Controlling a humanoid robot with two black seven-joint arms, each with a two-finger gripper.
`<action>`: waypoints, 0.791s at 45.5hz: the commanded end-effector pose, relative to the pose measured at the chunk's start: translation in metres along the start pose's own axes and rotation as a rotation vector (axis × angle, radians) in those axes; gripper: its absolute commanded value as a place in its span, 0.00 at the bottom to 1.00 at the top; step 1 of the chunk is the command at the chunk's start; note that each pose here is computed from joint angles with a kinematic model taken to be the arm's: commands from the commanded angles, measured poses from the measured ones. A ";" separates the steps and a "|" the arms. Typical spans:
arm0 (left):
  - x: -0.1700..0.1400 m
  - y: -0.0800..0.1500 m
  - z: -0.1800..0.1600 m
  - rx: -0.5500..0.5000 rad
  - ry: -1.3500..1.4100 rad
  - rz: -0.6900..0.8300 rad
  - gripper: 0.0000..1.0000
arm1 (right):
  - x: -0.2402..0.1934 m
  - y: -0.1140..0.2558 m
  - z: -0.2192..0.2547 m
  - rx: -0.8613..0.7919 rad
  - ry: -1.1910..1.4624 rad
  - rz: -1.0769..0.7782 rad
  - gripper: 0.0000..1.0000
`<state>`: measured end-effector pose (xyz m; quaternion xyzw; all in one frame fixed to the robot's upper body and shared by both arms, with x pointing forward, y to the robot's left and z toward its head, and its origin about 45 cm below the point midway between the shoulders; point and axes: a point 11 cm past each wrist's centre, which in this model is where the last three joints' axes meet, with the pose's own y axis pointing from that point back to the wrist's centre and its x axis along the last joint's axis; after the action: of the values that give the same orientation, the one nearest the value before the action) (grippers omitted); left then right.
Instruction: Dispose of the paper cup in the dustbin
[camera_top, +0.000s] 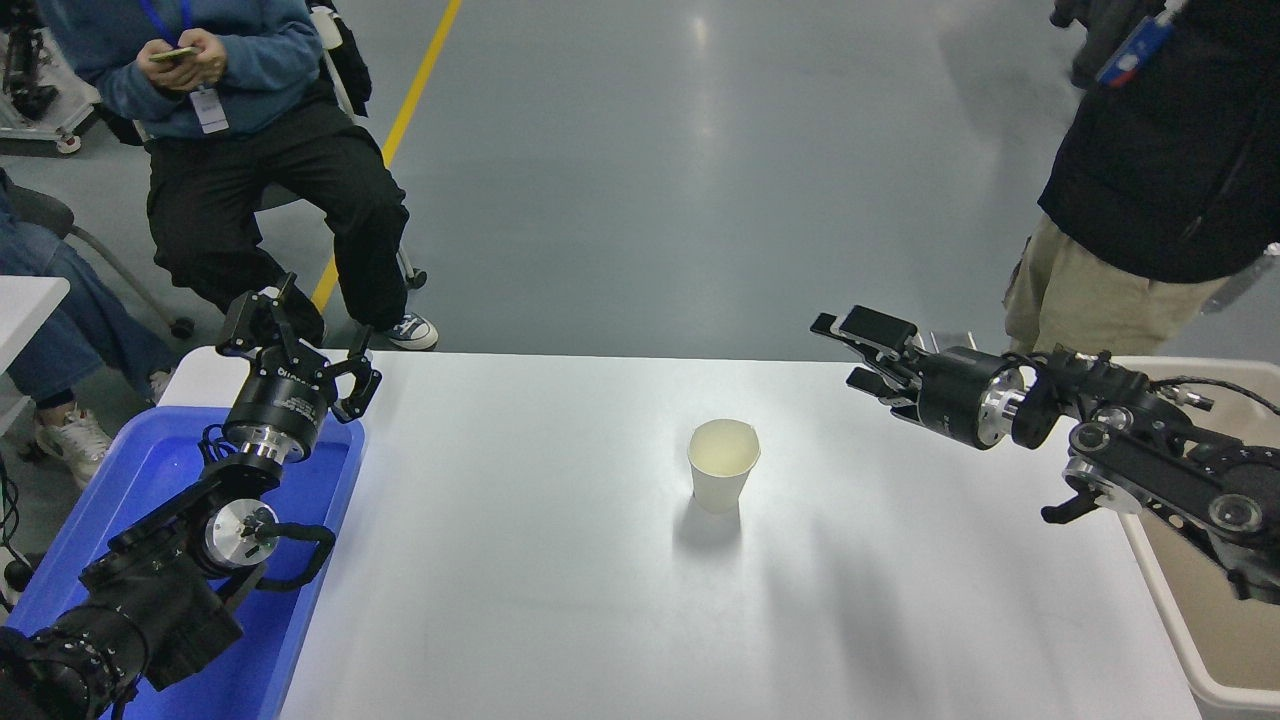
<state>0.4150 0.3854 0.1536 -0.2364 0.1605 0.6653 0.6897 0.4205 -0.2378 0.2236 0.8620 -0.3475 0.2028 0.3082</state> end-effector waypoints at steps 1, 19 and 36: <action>-0.001 -0.001 0.000 -0.001 0.000 -0.001 1.00 | -0.012 -0.026 -0.025 -0.040 0.326 -0.146 0.99; 0.000 0.000 0.000 0.000 0.000 0.000 1.00 | -0.050 -0.070 -0.030 -0.100 0.566 -0.287 0.99; 0.000 0.000 0.000 0.000 0.000 0.000 1.00 | -0.064 -0.087 0.007 -0.230 0.706 -0.310 0.99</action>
<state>0.4150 0.3853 0.1535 -0.2364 0.1605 0.6653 0.6897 0.4327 -0.1580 0.1647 0.7753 -0.1143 0.3749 0.4952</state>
